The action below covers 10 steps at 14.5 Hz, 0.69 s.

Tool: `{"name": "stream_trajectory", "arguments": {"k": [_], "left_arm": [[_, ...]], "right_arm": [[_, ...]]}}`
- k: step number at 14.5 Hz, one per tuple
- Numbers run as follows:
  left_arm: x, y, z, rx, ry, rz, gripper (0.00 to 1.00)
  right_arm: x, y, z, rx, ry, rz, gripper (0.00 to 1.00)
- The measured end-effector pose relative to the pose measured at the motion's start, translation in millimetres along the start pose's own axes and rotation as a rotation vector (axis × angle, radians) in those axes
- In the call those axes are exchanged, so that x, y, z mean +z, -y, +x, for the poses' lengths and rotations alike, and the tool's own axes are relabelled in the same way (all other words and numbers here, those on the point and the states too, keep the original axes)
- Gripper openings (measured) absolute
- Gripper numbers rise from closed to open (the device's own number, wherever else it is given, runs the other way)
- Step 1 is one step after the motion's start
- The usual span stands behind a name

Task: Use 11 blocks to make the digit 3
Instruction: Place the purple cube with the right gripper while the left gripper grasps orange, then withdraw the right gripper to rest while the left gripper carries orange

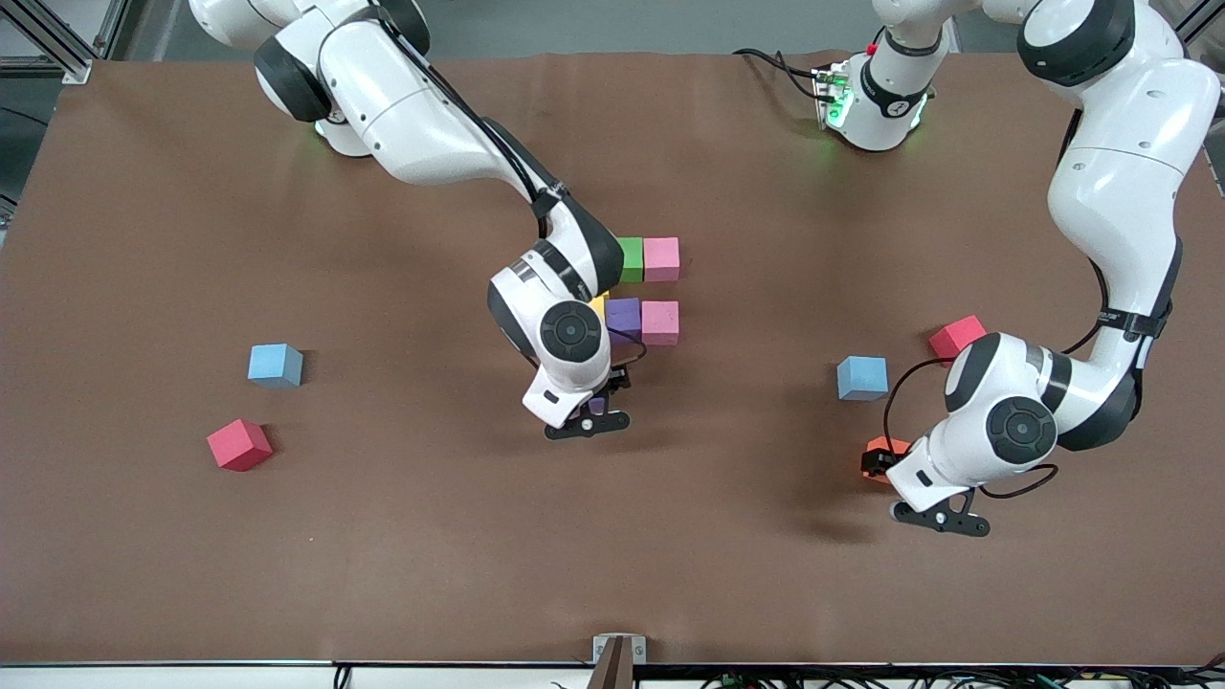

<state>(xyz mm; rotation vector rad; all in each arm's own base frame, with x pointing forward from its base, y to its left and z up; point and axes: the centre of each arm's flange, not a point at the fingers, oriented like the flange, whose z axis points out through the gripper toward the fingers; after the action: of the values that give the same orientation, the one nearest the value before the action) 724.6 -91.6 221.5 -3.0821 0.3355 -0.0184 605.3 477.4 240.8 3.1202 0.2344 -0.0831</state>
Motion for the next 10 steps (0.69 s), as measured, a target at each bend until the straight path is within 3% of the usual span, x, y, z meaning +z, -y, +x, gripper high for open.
{"name": "stream_trajectory", "arguments": {"k": [3, 5, 7, 8, 10], "left_arm": [[0, -1, 0, -0.006, 0.001, -0.01, 0.98], [1, -1, 0, -0.008, 0.004, -0.015, 0.96], [7, -3, -3, -0.008, 0.015, -0.019, 0.86], [10, -4, -4, -0.017, 0.021, -0.022, 0.86], [15, -6, -6, -0.08, 0.03, -0.024, 0.7]], "right_arm": [[-45, 3, 0, -0.003, -0.037, 0.024, 1.0], [-84, -4, -4, 0.006, -0.03, 0.02, 1.0], [-132, -27, -11, 0.03, 0.008, -0.001, 1.0], [-159, -43, -13, 0.048, 0.023, -0.008, 1.0], [-209, -84, -19, 0.092, 0.048, -0.018, 1.0]]}}
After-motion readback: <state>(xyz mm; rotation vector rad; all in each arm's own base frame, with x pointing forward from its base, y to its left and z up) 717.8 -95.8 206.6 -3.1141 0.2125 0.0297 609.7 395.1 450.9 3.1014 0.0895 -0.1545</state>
